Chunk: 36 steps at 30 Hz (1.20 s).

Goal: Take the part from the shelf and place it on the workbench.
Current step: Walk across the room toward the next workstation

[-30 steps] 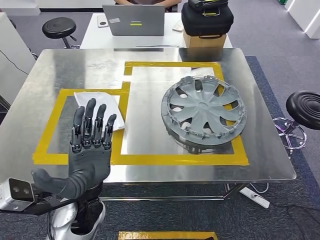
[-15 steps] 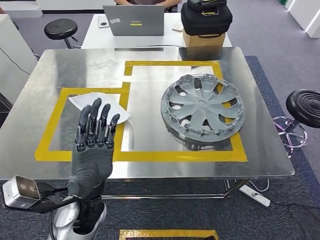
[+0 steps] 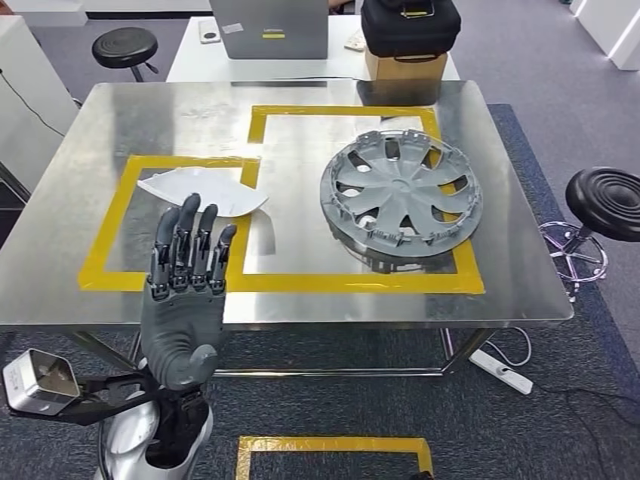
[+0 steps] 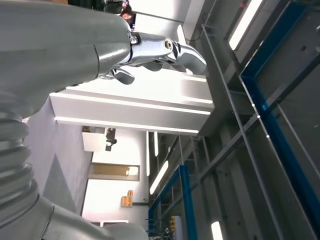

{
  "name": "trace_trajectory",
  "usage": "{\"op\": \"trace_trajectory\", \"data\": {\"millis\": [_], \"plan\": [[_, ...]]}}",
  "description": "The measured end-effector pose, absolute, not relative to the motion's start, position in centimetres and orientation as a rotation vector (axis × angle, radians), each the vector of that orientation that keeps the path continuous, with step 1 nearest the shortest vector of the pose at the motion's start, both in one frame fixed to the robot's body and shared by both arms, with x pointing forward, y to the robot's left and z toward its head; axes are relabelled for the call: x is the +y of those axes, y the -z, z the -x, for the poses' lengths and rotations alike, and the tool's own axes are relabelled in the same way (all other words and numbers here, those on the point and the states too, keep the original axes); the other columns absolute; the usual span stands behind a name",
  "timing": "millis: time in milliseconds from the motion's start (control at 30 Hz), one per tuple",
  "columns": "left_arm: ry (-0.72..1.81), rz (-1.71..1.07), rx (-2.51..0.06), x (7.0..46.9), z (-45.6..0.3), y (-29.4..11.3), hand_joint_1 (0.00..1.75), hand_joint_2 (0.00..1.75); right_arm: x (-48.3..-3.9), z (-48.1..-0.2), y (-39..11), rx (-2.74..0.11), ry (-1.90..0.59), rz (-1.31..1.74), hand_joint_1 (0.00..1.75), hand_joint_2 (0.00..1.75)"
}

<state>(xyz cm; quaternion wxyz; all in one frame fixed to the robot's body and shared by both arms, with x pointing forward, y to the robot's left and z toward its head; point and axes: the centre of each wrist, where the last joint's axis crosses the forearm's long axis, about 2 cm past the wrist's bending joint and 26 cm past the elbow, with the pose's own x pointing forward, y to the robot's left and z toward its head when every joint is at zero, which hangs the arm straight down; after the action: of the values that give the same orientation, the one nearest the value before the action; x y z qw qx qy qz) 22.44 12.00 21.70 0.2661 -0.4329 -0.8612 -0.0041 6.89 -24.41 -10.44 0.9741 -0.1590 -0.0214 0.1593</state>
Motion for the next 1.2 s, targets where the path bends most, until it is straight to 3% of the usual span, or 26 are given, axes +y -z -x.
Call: {"op": "trace_trajectory", "data": {"millis": [1200], "plan": [[0.003,1.158,-2.318,11.89,-22.29,-21.49,0.0,1.75,-24.59,-6.58,10.51,-0.032,-0.324,0.324,0.0,0.0]]}}
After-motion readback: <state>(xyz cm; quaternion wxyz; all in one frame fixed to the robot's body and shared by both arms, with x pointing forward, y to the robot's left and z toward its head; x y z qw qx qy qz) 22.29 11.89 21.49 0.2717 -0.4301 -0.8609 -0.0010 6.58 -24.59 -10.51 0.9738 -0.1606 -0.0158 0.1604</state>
